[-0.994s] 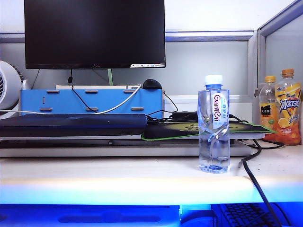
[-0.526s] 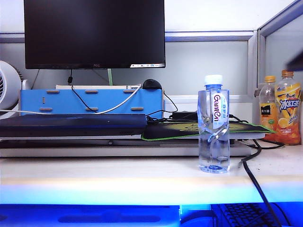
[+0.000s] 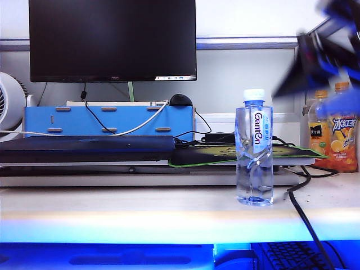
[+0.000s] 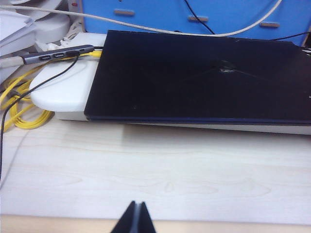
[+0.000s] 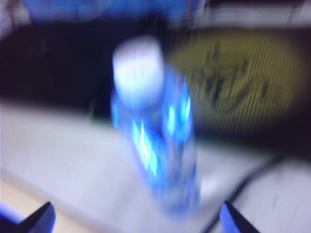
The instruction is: Pick up the mineral water bottle and place it on the laptop.
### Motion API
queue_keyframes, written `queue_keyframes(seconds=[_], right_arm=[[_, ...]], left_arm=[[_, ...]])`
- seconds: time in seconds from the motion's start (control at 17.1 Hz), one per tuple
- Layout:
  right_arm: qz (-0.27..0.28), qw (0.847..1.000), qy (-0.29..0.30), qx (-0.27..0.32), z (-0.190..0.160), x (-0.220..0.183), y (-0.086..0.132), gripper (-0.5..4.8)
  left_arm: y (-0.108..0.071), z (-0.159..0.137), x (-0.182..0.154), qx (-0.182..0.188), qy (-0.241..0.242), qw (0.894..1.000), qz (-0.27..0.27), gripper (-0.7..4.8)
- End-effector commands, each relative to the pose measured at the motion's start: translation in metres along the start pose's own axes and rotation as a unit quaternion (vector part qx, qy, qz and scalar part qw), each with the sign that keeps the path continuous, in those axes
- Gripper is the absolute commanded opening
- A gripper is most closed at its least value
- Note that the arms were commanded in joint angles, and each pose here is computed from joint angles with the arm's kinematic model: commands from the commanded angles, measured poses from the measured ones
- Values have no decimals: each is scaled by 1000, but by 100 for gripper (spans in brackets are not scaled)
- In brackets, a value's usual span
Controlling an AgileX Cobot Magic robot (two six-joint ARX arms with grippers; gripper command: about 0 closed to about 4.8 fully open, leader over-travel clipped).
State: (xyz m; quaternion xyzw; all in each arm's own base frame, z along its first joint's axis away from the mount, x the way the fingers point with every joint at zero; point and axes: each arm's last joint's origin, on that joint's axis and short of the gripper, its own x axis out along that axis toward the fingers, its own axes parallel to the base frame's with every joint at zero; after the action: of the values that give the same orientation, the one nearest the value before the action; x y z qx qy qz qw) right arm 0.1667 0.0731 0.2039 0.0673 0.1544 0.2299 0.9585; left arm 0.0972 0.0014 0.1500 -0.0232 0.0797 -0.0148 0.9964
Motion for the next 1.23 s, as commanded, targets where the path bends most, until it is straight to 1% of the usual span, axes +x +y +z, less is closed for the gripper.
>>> queue_keyframes(seconds=[0.06,0.18,0.23,0.29,0.41,0.53,0.58,0.64,0.76,0.94,1.23], right_arm=[[1,998,-55,-8,16,-2,3,449],[39,997,-66,-12,20,-3,6,449],[44,997,-64,-13,20,-3,6,452],[44,997,-55,-11,19,-3,6,479],[38,999,-38,-9,23,-2,6,479],[38,998,-49,-15,26,-2,7,479],[37,998,-41,-14,23,3,6,479],[41,999,-19,-11,19,10,5,479],[70,997,19,-1,6,35,3,479],[68,997,32,-1,6,53,1,479],[52,998,42,-22,8,78,-2,479]], left_arm=[[0,0,0,0,0,1000,-2,-2],[0,0,0,0,1,1000,-2,-2],[0,0,0,0,0,1000,-2,-2],[0,0,0,0,0,1000,-2,-2],[0,0,0,0,0,1000,-2,-2],[0,0,0,0,0,1000,-2,-2],[0,0,0,0,0,1000,-2,-2],[0,0,0,0,0,1000,-2,-2],[0,0,0,1,0,1000,-2,-2],[0,0,0,0,1,1000,-2,-2],[0,0,0,0,1,1000,-2,-2]])
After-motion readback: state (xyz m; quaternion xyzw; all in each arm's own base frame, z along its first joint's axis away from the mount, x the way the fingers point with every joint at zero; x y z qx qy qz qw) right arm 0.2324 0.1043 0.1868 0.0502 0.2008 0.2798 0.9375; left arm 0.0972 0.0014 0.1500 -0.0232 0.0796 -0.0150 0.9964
